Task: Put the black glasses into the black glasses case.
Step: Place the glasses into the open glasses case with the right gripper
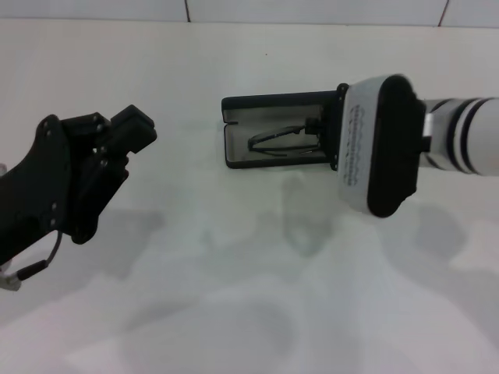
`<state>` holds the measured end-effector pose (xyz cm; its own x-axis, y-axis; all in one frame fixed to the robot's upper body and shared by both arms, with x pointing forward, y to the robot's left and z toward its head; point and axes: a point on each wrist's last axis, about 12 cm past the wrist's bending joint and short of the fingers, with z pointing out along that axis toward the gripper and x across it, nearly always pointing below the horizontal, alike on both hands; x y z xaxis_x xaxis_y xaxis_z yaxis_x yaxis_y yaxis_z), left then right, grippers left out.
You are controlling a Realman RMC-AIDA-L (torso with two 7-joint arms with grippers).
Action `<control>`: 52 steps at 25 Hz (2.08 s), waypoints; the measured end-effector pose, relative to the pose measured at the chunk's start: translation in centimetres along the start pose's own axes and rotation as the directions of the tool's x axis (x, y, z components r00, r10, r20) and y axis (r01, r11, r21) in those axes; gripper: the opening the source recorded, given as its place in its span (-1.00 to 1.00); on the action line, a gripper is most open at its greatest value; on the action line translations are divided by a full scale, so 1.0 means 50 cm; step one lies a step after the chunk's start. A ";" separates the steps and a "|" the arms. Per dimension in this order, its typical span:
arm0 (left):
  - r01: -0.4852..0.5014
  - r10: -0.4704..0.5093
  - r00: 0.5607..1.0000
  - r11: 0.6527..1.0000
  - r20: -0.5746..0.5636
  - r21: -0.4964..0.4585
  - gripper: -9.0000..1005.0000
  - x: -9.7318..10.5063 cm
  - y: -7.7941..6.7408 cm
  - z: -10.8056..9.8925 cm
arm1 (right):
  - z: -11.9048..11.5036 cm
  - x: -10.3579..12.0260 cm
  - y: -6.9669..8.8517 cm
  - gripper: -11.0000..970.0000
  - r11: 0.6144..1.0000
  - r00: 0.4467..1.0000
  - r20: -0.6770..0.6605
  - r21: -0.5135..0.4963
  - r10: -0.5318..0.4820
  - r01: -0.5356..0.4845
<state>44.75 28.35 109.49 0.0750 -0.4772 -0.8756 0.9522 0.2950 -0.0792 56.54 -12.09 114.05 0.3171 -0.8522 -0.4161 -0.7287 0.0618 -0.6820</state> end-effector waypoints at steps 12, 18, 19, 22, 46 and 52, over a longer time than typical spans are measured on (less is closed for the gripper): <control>-0.006 0.007 1.000 1.000 0.012 -0.018 -0.86 0.001 -0.001 -0.001 | 0.041 -0.001 0.027 -0.90 0.995 0.996 0.008 0.042 -0.086 0.085; -0.002 0.002 1.000 1.000 0.016 -0.014 -0.86 0.004 -0.002 0.004 | 0.056 0.011 0.034 -0.90 0.995 0.997 0.004 0.060 -0.083 0.082; -0.001 0.002 1.000 1.000 0.017 -0.014 -0.86 0.005 -0.002 0.004 | 0.058 0.013 0.036 -0.90 0.995 0.997 0.003 0.061 -0.080 0.080; -0.001 0.002 1.000 1.000 0.017 -0.014 -0.86 0.006 -0.003 0.005 | 0.061 0.019 0.036 -0.90 0.995 0.997 0.002 0.074 -0.074 0.074; -0.003 0.003 1.000 1.000 0.021 -0.004 -0.86 0.007 0.001 0.013 | 0.071 0.044 0.039 -0.90 0.991 1.000 0.001 0.130 -0.029 0.028; -0.002 0.002 1.000 1.000 0.021 -0.004 -0.86 0.007 0.000 0.013 | 0.073 0.042 0.042 -0.90 0.992 1.000 0.005 0.127 -0.030 0.029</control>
<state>44.97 27.67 109.49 0.0831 -0.4934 -0.8658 0.9510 0.2990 -0.0791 57.87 -11.84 109.57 0.3419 -0.8508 -0.3990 -0.6366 0.1026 -0.7643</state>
